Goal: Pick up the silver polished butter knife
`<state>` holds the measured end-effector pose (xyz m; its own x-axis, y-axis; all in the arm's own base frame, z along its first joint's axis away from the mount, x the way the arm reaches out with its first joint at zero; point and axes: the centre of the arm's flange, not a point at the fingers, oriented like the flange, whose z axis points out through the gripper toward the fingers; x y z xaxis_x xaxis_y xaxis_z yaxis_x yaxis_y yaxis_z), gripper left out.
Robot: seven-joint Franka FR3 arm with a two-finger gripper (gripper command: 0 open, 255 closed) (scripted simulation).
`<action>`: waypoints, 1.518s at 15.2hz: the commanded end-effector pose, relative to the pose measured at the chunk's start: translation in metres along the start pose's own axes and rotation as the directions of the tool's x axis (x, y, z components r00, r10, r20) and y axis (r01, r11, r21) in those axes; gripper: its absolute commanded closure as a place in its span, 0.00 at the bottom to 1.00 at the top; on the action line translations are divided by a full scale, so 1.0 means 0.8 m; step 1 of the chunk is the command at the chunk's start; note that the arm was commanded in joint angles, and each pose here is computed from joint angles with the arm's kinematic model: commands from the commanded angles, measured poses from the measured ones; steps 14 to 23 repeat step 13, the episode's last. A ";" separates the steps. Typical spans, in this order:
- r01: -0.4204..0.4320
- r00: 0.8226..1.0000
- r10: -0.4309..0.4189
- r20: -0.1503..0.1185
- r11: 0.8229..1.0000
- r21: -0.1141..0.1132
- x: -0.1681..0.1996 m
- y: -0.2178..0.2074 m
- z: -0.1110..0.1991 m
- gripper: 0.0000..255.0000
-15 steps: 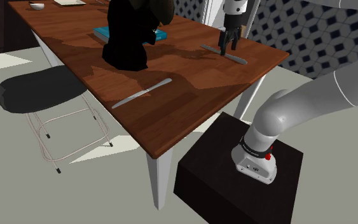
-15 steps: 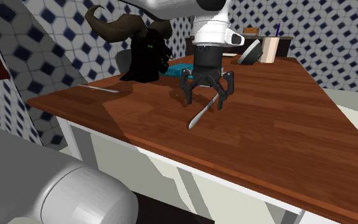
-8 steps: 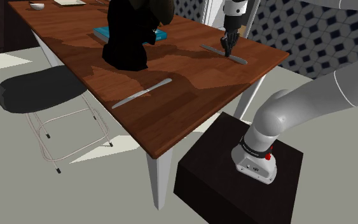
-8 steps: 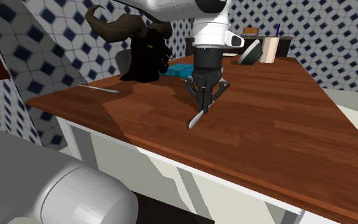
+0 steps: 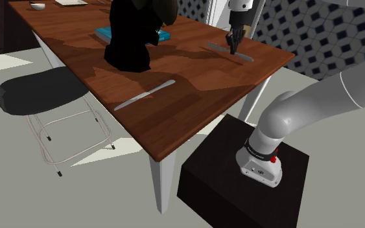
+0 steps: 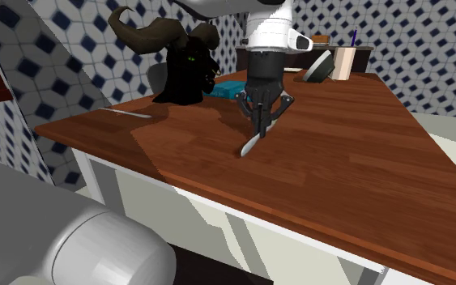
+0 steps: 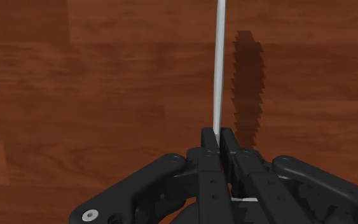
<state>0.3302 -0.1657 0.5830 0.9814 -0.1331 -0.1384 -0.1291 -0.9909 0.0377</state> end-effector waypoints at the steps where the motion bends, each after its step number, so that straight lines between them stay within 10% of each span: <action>1: 0.000 1.000 0.000 0.000 1.000 0.000 -0.002 0.000 -0.012 1.00; 23: 0.000 1.000 0.000 0.000 1.000 0.000 -0.011 0.003 -0.078 1.00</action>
